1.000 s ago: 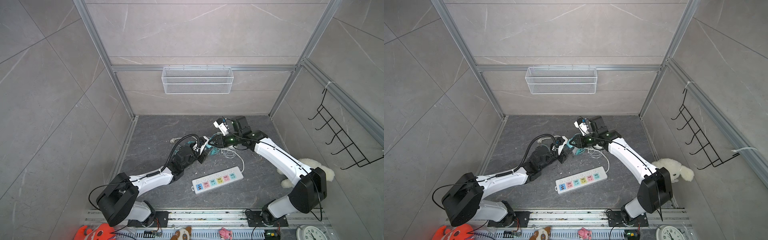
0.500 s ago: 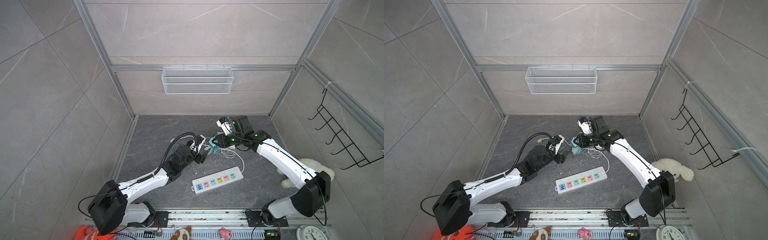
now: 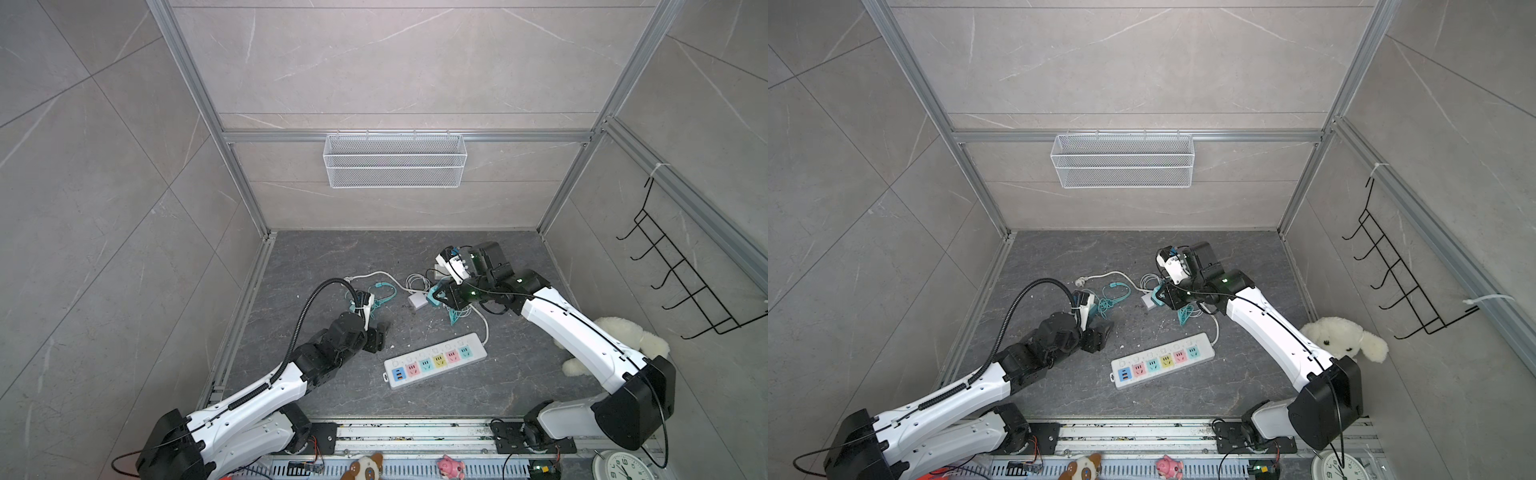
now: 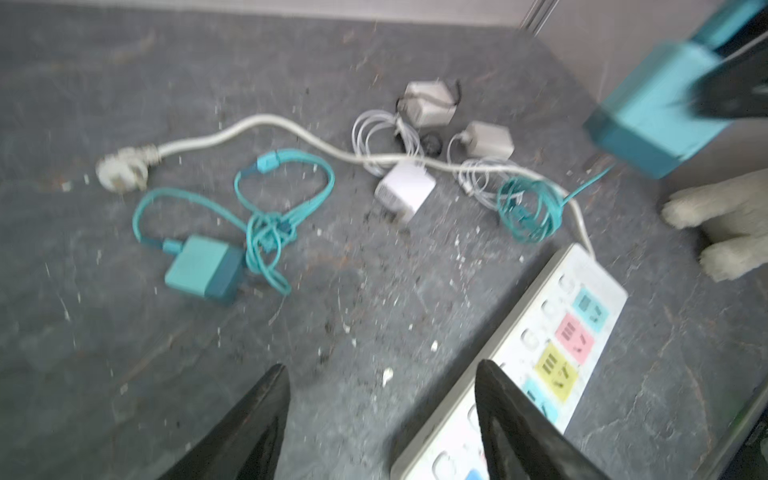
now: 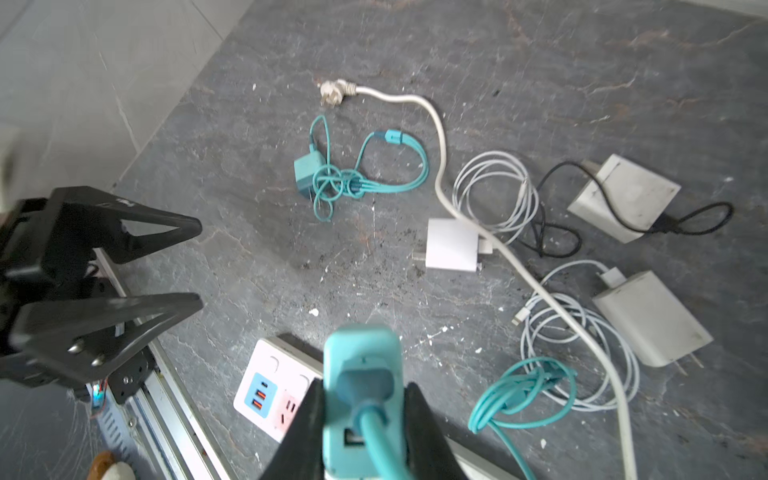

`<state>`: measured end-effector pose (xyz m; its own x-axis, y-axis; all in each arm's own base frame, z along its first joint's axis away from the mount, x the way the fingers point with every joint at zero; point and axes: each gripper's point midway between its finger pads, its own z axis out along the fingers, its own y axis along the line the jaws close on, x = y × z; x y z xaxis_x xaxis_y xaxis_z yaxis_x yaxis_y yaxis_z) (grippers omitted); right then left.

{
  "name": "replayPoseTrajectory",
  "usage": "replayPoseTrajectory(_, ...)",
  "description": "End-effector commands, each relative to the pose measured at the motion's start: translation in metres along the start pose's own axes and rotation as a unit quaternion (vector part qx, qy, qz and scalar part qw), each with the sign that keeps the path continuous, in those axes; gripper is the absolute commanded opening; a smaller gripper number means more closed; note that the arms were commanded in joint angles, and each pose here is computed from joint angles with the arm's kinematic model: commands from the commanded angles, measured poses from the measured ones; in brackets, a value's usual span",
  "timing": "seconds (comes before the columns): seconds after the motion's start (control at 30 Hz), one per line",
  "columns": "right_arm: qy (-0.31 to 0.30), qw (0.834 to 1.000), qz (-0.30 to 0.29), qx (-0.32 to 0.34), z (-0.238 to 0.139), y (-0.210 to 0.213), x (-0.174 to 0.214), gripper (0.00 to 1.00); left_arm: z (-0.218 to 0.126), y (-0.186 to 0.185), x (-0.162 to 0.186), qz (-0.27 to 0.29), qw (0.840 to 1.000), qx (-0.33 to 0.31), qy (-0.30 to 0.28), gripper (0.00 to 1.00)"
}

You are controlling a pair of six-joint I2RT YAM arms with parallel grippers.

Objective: Insert the plug

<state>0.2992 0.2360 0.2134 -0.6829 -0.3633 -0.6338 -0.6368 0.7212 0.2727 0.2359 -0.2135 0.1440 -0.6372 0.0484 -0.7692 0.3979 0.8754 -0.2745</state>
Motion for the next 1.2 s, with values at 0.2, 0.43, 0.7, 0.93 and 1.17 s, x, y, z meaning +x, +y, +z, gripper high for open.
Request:
replayPoseTrajectory(0.2, 0.080, 0.996, -0.038, -0.015, 0.017, 0.027, 0.061, 0.14, 0.005, -0.005, 0.055, -0.076, 0.992, -0.002, 0.104, 0.70)
replayPoseTrajectory(0.43, 0.095, 0.995, -0.035, -0.003, 0.022, 0.037, 0.080, 0.14, -0.005, -0.011, 0.083, -0.087, 0.987, -0.009, 0.132, 0.68)
replayPoseTrajectory(0.7, 0.091, 0.995, -0.039, -0.010, 0.021, 0.046, 0.083, 0.13, -0.011, -0.023, 0.115, -0.082, 0.985, -0.022, 0.149, 0.67)
replayPoseTrajectory(0.93, 0.099, 0.994, -0.034, -0.001, 0.027, 0.042, 0.091, 0.13, -0.006, -0.039, 0.124, -0.055, 0.986, -0.028, 0.156, 0.67)
replayPoseTrajectory(1.17, 0.098, 0.995, -0.031, 0.006, 0.029, 0.039, 0.091, 0.14, 0.003, -0.042, 0.136, -0.053, 0.984, -0.031, 0.168, 0.68)
